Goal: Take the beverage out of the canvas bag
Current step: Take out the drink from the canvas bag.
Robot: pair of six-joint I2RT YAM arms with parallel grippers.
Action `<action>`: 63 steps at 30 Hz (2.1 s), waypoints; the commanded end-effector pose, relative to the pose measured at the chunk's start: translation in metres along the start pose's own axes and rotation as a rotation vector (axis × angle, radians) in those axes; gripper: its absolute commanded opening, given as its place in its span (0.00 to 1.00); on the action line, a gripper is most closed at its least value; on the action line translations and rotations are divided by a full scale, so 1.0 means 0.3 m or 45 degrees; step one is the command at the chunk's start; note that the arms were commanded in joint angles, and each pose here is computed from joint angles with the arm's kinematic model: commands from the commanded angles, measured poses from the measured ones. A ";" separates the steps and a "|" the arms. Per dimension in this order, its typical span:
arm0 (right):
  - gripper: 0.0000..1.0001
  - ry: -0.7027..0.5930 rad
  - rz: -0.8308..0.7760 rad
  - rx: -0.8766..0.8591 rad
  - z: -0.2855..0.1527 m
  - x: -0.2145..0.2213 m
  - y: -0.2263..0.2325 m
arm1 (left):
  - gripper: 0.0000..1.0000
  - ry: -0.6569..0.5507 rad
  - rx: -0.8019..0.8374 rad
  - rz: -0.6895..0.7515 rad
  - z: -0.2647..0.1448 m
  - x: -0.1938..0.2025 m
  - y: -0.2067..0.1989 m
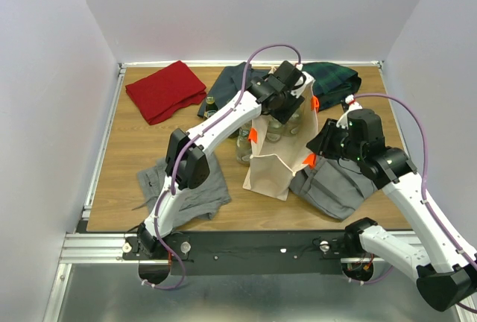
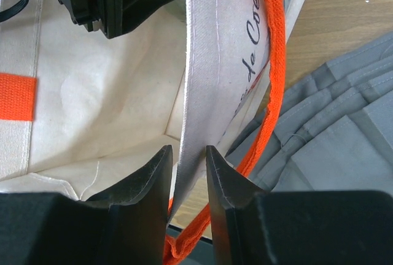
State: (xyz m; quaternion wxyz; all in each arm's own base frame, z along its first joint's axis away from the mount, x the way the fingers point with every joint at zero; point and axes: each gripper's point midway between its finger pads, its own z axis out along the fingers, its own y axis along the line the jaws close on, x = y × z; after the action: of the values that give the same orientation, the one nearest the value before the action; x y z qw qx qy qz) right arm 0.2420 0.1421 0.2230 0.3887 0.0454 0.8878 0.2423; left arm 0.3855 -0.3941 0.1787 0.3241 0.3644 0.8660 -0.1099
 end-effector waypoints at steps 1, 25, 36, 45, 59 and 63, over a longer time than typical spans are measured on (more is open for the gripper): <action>0.38 0.009 -0.001 0.032 0.004 0.016 -0.020 | 0.58 0.005 0.061 -0.028 0.021 0.001 -0.032; 0.38 0.010 0.000 0.039 0.006 0.017 -0.025 | 0.49 0.054 0.046 -0.063 0.062 0.046 -0.007; 0.38 0.012 0.001 0.054 0.006 0.023 -0.034 | 0.05 0.099 0.044 -0.063 0.077 0.086 -0.003; 0.38 0.011 0.003 0.056 0.005 0.024 -0.036 | 0.00 0.078 0.058 -0.062 0.043 0.064 -0.007; 0.38 0.011 0.009 0.059 0.009 0.024 -0.036 | 0.00 -0.048 0.140 -0.061 -0.132 -0.053 -0.037; 0.38 0.009 0.012 0.062 0.009 0.023 -0.037 | 0.00 -0.081 0.160 -0.062 -0.166 -0.078 -0.042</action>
State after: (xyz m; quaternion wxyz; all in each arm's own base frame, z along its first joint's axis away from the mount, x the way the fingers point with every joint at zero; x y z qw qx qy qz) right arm 0.2426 0.1397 0.2193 0.3881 0.0506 0.8896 0.2355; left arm 0.3785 -0.3906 0.1723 0.2901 0.3547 0.8782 -0.1372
